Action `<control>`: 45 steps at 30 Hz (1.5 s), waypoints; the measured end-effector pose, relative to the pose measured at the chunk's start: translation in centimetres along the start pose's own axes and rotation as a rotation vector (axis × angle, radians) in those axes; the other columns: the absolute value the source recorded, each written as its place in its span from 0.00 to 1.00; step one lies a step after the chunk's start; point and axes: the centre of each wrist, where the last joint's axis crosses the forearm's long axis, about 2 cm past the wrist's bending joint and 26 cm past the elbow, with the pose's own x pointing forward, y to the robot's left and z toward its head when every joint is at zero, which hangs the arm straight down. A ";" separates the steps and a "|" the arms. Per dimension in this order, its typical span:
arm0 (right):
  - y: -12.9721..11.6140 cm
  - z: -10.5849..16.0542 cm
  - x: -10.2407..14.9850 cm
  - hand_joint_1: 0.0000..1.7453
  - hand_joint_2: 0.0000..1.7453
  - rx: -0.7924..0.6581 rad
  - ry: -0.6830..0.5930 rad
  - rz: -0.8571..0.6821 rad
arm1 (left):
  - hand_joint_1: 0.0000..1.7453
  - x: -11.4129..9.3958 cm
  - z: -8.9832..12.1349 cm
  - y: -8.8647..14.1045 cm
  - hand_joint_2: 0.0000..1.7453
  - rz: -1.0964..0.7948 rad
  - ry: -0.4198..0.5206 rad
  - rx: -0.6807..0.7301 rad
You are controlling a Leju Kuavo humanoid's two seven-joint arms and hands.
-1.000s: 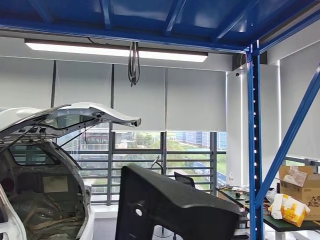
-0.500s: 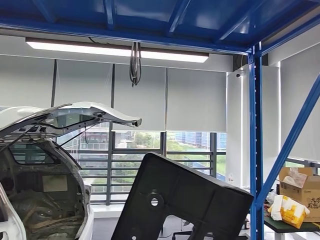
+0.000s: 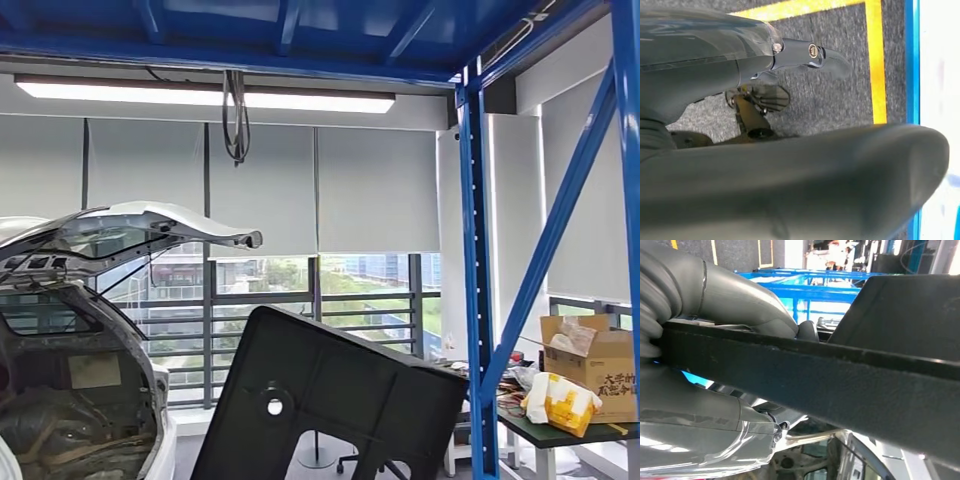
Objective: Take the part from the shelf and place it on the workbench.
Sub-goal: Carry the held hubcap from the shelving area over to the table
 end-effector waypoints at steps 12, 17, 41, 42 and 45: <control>0.1 0.1 -0.5 1.00 1.00 0.007 0.020 -0.009 | 0.00 -0.7 0.6 1.2 1.00 -0.008 0.029 0.029; 0.0 0.1 -0.7 1.00 1.00 0.008 0.032 -0.006 | 0.00 -0.7 0.5 1.3 1.00 -0.010 0.034 0.030; 0.1 -0.1 -1.4 1.00 1.00 0.009 0.037 -0.027 | 0.00 -0.7 0.6 1.6 1.00 -0.033 0.054 0.025; 0.2 -0.2 -1.4 1.00 1.00 0.010 0.035 -0.029 | 0.00 -0.7 0.6 1.7 1.00 -0.036 0.055 0.024; 0.2 -0.2 -1.4 1.00 1.00 0.012 0.031 -0.031 | 0.00 -0.7 0.6 2.0 1.00 -0.048 0.058 0.023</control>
